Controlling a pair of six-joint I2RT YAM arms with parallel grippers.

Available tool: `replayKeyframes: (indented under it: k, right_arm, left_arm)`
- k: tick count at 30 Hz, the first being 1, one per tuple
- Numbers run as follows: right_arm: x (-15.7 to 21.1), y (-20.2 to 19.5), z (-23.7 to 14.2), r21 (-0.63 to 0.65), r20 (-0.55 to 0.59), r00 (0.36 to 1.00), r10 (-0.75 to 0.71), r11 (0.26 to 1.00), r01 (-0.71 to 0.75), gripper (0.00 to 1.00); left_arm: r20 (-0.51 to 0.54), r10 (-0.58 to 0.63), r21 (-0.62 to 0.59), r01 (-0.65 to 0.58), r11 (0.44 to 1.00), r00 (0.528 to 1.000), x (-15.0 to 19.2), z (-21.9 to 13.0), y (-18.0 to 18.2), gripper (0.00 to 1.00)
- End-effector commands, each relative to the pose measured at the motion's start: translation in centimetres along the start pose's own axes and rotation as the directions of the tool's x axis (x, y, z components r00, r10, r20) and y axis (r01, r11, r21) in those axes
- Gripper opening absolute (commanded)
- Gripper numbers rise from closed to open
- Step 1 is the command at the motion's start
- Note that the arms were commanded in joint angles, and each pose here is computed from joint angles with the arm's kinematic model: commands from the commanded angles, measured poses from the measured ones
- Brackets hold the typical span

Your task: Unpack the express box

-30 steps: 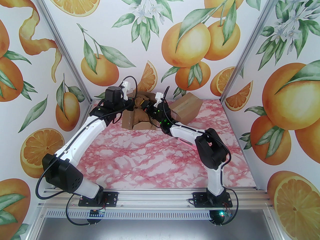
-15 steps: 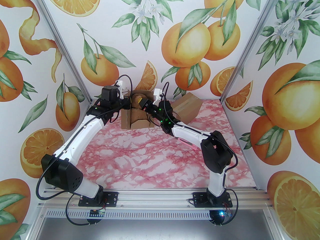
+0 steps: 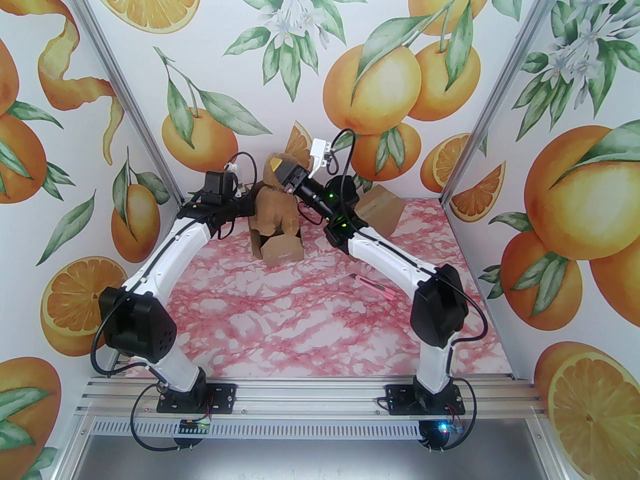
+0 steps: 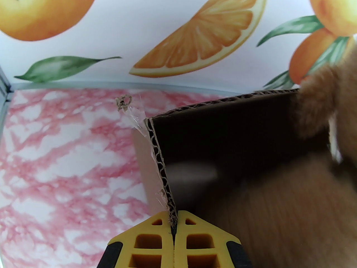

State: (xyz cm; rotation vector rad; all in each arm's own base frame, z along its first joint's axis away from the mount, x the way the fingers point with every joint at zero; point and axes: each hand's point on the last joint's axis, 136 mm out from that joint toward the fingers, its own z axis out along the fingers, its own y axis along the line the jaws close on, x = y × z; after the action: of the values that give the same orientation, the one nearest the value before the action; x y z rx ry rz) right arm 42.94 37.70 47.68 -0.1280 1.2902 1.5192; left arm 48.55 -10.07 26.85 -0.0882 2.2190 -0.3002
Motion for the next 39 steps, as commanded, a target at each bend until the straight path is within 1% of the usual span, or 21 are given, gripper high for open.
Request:
replayKeyframes:
  k: [1, 4, 7, 9, 10, 13, 17, 20, 23, 25, 27, 29, 30, 31, 33, 34, 36, 37, 38, 39]
  right_arm:
    - [-6.2, 6.1, -1.5, -0.123, 0.132, 0.986, -0.097, 0.986, 0.113, 0.0]
    - [-8.6, 7.8, -2.3, -0.146, 0.173, 0.978, -0.117, 0.979, 0.143, 0.0]
    - [-9.3, 8.2, -2.4, -0.15, 0.175, 0.977, -0.124, 0.977, 0.151, 0.0]
    - [-10.2, 8.6, -2.7, -0.15, 0.171, 0.977, -0.129, 0.976, 0.155, 0.0]
    - [-10.7, 8.5, -3.1, -0.129, 0.162, 0.976, -0.142, 0.978, 0.164, 0.0]
    - [-9.0, 6.5, -2.5, -0.099, 0.079, 0.988, -0.132, 0.985, 0.139, 0.0]
    - [-6.9, 2.1, -2.8, -0.049, 0.049, 0.999, -0.018, 0.999, 0.021, 0.0]
    - [-3.5, -1.7, -2.3, 0.01, -0.046, 0.998, 0.043, 0.999, -0.043, 0.0]
    - [0.9, -6.2, -2.3, 0.09, -0.119, 0.989, 0.093, 0.993, -0.083, 0.0]
    - [4.7, -9.8, -2.3, 0.18, -0.195, 0.974, 0.115, 0.981, -0.079, 0.0]
    - [8.1, -11.8, -1.8, 0.222, -0.274, 0.954, 0.123, 0.973, -0.061, 0.0]
    - [11.1, -13.5, -1.3, 0.258, -0.336, 0.932, 0.139, 0.965, -0.052, 0.0]
    - [12.4, -14.4, -1.2, 0.276, -0.352, 0.925, 0.144, 0.96, -0.044, 0.03]
    - [13.6, -15.4, -1.2, 0.3, -0.364, 0.92, 0.147, 0.953, -0.033, 0.11]
    - [15.0, -17.5, -1.4, 0.361, -0.374, 0.914, 0.157, 0.932, -0.012, 0.22]
    - [15.5, -18.1, -1.3, 0.374, -0.38, 0.911, 0.158, 0.927, -0.004, 0.31]
    - [15.9, -19.3, -1.5, 0.424, -0.393, 0.906, 0.159, 0.906, 0.025, 0.51]
    - [15.8, -19.2, -1.4, 0.427, -0.409, 0.901, 0.141, 0.902, 0.053, 0.58]
    - [15.5, -19.2, -1.5, 0.447, -0.422, 0.899, 0.122, 0.89, 0.089, 0.67]
    - [15.1, -19.2, -1.8, 0.466, -0.433, 0.896, 0.101, 0.875, 0.127, 0.74]
  left_arm:
    - [-0.027, -0.026, -0.044, 0.024, 0.999, 0.999, -0.7, -0.1, 3.0, 0.0]
    - [-0.082, -0.009, -0.056, 0.004, 0.998, 0.997, -0.3, 0.7, 4.7, 0.0]
    - [-0.105, 0.0, -0.064, -0.006, 0.998, 0.994, -0.3, 0.9, 5.5, 0.0]
    - [-0.127, 0.003, -0.083, -0.014, 0.996, 0.992, -0.7, 1.2, 7.3, 0.0]
    - [-0.151, 0.001, -0.079, -0.013, 0.997, 0.989, -1.0, 1.5, 8.5, 0.0]
    - [-0.192, 0.017, -0.107, -0.038, 0.994, 0.981, -1.4, 1.8, 10.5, 0.0]
    - [-0.217, 0.002, -0.142, -0.034, 0.989, 0.976, -2.0, 1.7, 13.5, 0.0]
    - [-0.226, 0.023, -0.118, -0.05, 0.992, 0.974, -2.4, 2.0, 14.6, 0.0]
    - [-0.255, 0.077, -0.081, -0.101, 0.992, 0.964, -2.9, 2.8, 15.1, 0.0]
    - [-0.265, 0.098, -0.059, -0.118, 0.991, 0.959, -3.5, 3.3, 15.2, 0.0]
    - [-0.271, 0.104, -0.055, -0.123, 0.991, 0.957, -3.8, 3.7, 15.3, 0.0]
    - [-0.255, 0.107, -0.06, -0.126, 0.99, 0.961, -4.4, 3.7, 15.5, 0.03]
    - [-0.241, 0.107, -0.063, -0.126, 0.99, 0.965, -4.9, 3.5, 15.6, 0.08]
    - [-0.224, 0.107, -0.069, -0.125, 0.99, 0.969, -5.4, 3.2, 15.7, 0.16]
    - [-0.189, 0.111, -0.078, -0.127, 0.989, 0.976, -6.4, 2.5, 15.7, 0.3]
    - [-0.17, 0.114, -0.082, -0.13, 0.988, 0.979, -7.0, 2.1, 15.5, 0.37]
    - [-0.132, 0.115, -0.075, -0.126, 0.989, 0.985, -8.0, 1.2, 14.9, 0.48]
    - [-0.108, 0.116, -0.073, -0.124, 0.99, 0.987, -8.6, 0.6, 14.5, 0.51]
    - [-0.089, 0.124, -0.072, -0.131, 0.989, 0.988, -9.2, 0.0, 14.1, 0.53]
    - [-0.068, 0.135, -0.081, -0.14, 0.987, 0.989, -9.8, -0.6, 13.7, 0.58]
